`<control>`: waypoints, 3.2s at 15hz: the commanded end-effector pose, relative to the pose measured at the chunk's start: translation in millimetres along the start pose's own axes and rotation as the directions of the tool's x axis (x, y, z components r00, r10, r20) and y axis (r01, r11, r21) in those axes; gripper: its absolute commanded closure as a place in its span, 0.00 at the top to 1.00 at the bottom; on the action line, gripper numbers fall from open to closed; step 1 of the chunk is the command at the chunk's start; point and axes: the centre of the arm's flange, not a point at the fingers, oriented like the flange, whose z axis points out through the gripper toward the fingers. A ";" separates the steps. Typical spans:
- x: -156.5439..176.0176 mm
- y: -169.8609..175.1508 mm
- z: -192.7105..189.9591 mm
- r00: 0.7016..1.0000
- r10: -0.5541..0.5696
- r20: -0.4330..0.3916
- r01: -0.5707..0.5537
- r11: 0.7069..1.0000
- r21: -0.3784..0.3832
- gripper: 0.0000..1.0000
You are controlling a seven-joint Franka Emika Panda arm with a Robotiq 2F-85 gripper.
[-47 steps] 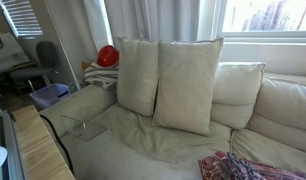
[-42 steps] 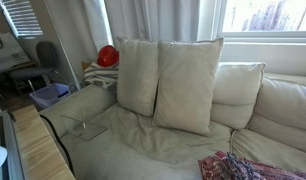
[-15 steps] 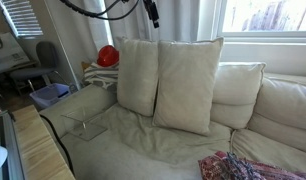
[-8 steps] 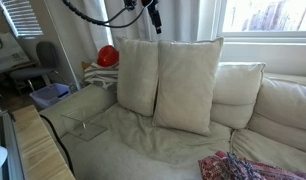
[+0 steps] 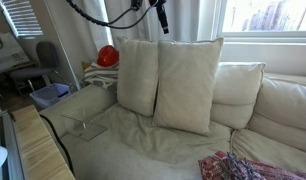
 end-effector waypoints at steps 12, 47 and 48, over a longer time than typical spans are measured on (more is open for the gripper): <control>46.7 -36.0 123.2 0.946 0.292 -0.139 -0.304 0.950 -0.075 1.00; 114.7 16.1 -12.9 0.997 -0.072 0.030 0.078 0.946 -0.314 0.02; 112.9 17.5 -16.0 0.992 -0.106 0.069 0.124 0.933 -0.338 0.02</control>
